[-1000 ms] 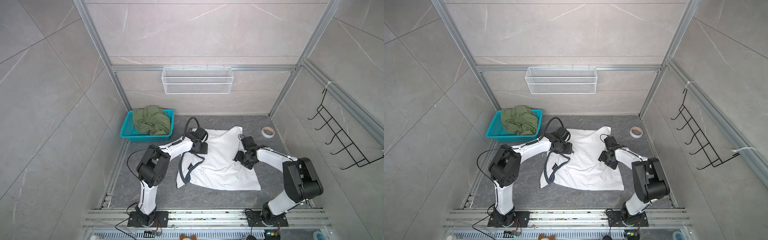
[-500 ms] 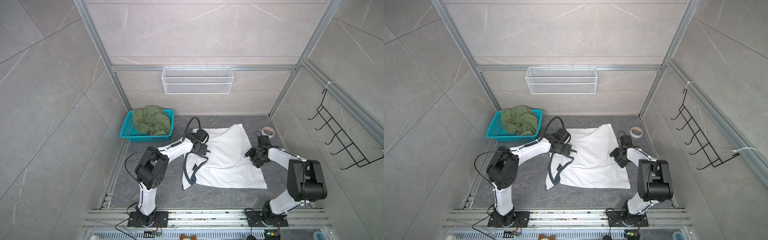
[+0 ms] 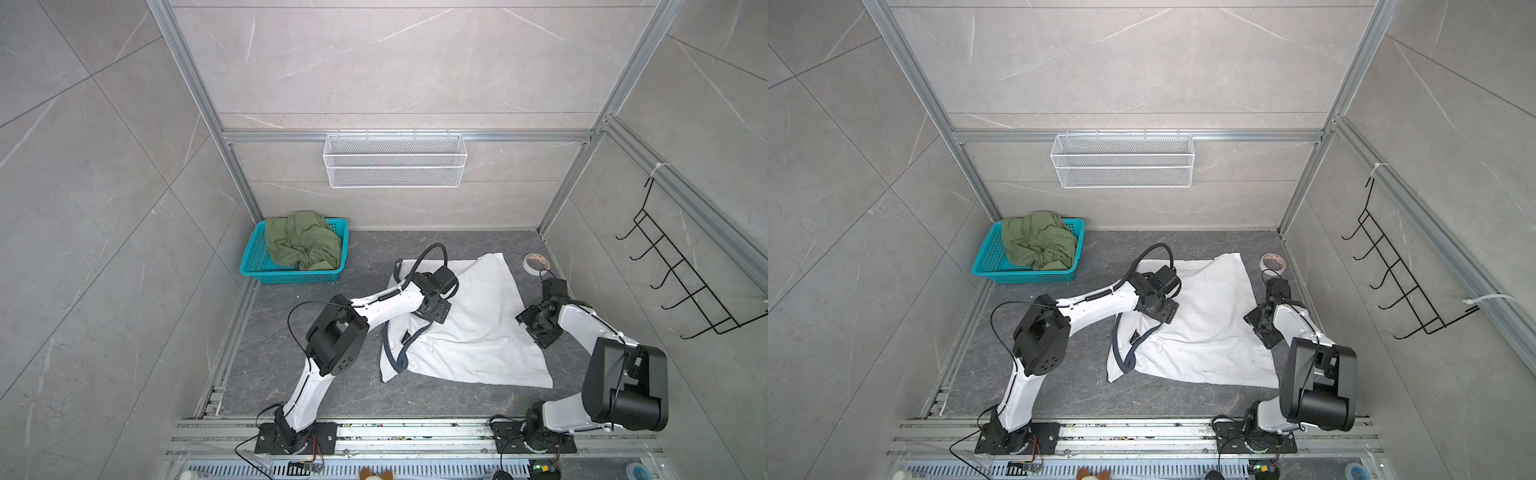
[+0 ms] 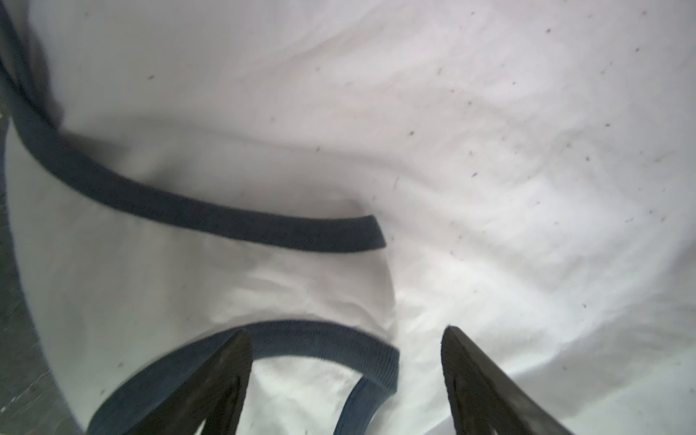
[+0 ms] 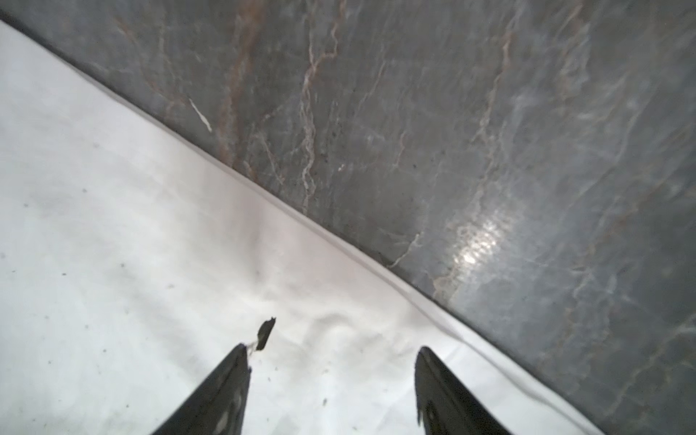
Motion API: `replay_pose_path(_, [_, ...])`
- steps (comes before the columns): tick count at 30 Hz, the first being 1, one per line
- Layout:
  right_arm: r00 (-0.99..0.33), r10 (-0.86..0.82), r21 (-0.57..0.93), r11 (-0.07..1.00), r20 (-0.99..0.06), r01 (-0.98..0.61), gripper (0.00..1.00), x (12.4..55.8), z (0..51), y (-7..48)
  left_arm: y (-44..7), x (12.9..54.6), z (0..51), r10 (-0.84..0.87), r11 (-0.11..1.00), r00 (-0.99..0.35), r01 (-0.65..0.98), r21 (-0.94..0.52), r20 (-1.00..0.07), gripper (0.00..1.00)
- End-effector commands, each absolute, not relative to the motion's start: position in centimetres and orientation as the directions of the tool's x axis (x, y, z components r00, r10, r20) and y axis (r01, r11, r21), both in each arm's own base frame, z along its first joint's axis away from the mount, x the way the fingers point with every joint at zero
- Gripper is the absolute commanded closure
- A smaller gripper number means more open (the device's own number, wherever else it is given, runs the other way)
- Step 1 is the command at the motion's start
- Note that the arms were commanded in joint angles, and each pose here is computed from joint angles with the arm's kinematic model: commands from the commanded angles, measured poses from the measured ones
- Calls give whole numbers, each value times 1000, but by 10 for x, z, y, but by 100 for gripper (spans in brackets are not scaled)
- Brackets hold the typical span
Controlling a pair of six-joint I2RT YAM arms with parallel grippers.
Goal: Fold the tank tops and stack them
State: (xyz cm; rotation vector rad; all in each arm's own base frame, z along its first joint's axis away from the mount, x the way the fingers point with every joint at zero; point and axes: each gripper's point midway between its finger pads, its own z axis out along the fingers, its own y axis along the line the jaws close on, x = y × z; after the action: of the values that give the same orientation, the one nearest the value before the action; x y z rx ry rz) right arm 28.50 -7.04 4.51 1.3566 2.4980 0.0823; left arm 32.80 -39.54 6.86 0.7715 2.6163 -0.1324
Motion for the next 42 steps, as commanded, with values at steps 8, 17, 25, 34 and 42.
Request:
replay_pose_path(8, [-661, 693, 208, 719, -287, 663, 29, 298, 63, -18, -390, 322, 54, 558, 825, -761, 552, 123, -330, 41])
replay_pose_path(17, [-691, 694, 190, 720, -203, 667, 29, 302, 30, 0, -381, 327, 45, 538, 841, -784, 523, 138, -310, 73])
replay_pose_path(25, [-689, 693, 107, 717, -211, 689, 29, 300, 24, -12, -302, 382, 102, 335, 942, -822, 309, 133, -460, 97])
replay_pose_path(34, [-684, 694, 71, 712, -227, 699, 29, 301, 25, -20, -135, 440, 143, -85, 985, -823, -155, 77, -562, 93])
replay_pose_path(42, [-691, 678, 77, 726, -250, 684, 29, 302, 32, -21, -115, 413, 154, -118, 971, -819, -215, 109, -562, 45])
